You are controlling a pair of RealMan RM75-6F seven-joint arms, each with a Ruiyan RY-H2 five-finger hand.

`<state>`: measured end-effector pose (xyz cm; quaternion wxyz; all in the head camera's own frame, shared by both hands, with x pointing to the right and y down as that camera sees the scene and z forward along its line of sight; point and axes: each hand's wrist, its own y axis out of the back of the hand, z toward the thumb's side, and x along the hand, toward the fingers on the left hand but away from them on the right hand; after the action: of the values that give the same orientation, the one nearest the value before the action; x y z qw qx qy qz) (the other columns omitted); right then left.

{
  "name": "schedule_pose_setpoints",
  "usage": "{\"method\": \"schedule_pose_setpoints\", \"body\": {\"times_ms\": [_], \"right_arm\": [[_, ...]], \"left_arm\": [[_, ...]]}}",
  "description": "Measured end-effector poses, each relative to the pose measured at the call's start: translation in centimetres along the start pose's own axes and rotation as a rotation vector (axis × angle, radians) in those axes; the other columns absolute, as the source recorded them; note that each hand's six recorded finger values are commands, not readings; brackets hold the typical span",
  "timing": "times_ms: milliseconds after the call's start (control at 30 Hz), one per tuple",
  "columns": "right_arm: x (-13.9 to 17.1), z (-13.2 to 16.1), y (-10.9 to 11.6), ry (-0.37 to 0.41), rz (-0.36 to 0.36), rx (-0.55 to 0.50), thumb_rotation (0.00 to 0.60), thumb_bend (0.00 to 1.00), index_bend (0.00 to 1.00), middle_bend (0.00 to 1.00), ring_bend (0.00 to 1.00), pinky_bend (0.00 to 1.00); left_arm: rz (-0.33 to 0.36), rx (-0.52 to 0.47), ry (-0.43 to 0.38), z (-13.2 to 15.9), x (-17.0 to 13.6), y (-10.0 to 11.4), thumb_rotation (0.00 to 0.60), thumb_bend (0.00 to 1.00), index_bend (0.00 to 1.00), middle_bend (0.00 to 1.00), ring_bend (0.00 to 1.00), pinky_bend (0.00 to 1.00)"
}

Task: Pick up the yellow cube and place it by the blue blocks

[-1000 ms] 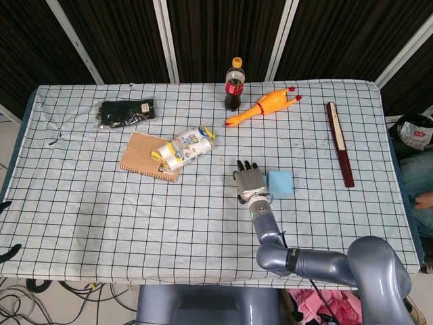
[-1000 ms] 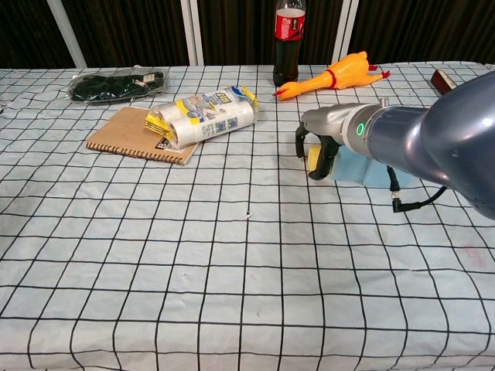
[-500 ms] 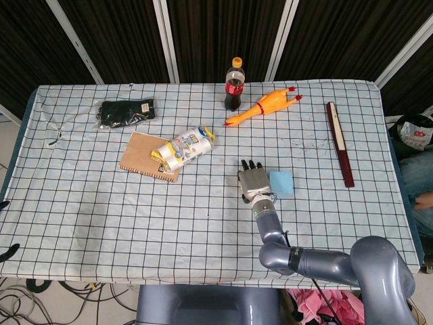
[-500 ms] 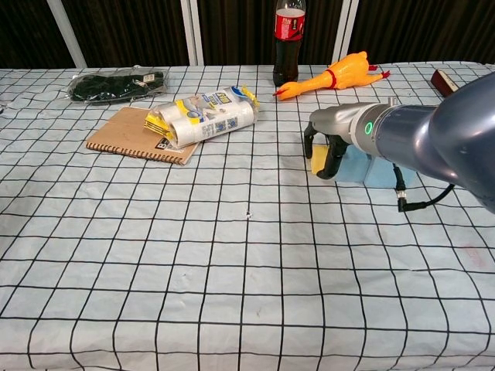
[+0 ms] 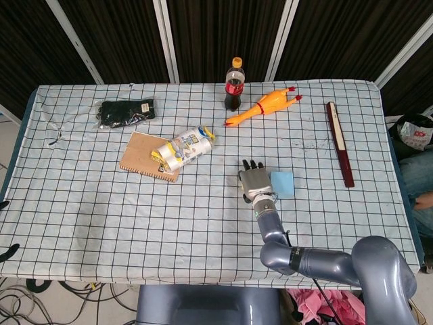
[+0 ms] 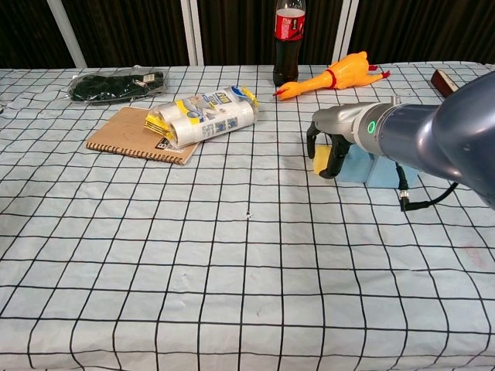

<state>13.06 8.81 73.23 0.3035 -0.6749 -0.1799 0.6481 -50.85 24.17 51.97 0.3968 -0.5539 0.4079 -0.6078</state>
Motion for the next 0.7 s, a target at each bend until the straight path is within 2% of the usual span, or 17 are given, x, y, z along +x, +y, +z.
{"method": "schedule_pose_setpoints", "body": {"times_ms": [133, 433, 700], "right_arm": [[0.0, 0.2, 0.1, 0.007, -0.001, -0.012, 0.600, 0.32, 0.32, 0.00, 0.00, 0.09], [0.4, 0.6, 0.9, 0.033, -0.021, -0.067, 0.600, 0.32, 0.13, 0.00, 0.00, 0.09], [2.1, -0.5, 4.7, 0.080, -0.125, -0.197, 0.600, 0.31, 0.10, 0.00, 0.00, 0.09]], "left_arm": [[0.000, 0.000, 0.001, 0.0, 0.0, 0.0, 0.600, 0.04, 0.19, 0.06, 0.00, 0.00], [0.000, -0.001, -0.001, 0.0, 0.0, 0.0, 0.600, 0.04, 0.19, 0.06, 0.00, 0.00], [-0.003, -0.010, -0.006, 0.1, 0.0, -0.1, 0.600, 0.04, 0.19, 0.06, 0.00, 0.00]]}}
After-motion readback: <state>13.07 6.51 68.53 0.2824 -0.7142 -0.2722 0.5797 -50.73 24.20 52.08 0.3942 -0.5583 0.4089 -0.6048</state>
